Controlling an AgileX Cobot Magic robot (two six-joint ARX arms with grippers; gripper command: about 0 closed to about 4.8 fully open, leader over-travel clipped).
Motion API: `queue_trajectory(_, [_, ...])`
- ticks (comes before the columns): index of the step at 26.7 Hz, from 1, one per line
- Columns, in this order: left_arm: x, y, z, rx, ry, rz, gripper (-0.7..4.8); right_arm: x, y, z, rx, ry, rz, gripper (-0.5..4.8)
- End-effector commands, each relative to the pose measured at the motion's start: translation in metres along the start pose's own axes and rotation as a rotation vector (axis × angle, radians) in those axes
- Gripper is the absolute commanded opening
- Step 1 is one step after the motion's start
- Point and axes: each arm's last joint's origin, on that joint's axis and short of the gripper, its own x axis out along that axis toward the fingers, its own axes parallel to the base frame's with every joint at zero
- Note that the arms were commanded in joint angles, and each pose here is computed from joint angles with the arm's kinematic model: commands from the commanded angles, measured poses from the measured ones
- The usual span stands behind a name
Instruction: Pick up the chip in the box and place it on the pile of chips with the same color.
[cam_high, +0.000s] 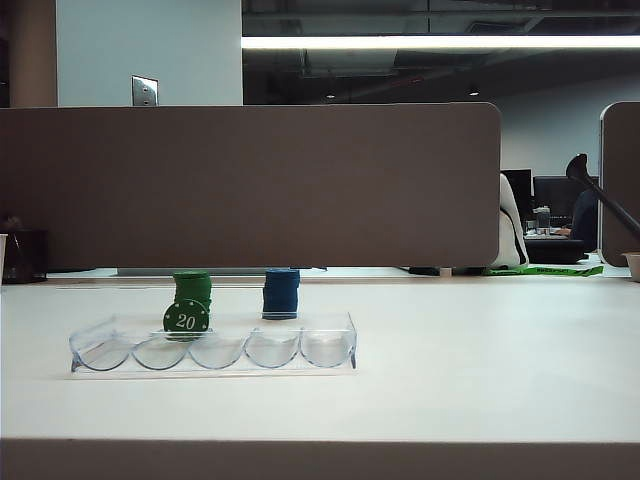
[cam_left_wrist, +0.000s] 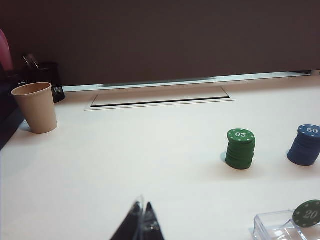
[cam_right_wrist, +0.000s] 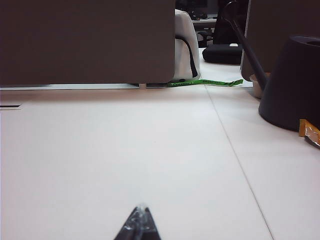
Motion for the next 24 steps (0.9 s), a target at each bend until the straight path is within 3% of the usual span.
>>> queue_trajectory(1, [0.000,0.000,0.002,0.000,-0.009,-0.003,-0.06,0.000,0.000,0.000,0.001,-0.008,-0.002,-0.05])
queue_trajectory(15, [0.000,0.000,0.002,0.000,-0.014,-0.003,-0.06,0.000,0.000,0.003,0.000,-0.015,-0.001,-0.05])
queue_trajectory(20, [-0.002,-0.001,0.010,-0.001,-0.029,-0.049,-0.06,-0.004,0.001,0.021,-0.003,-0.064,0.000,-0.05])
queue_trajectory(24, [-0.010,0.002,0.040,0.001,-0.023,-0.070,-0.06,-0.014,0.003,0.054,-0.073,-0.046,0.009,-0.05])
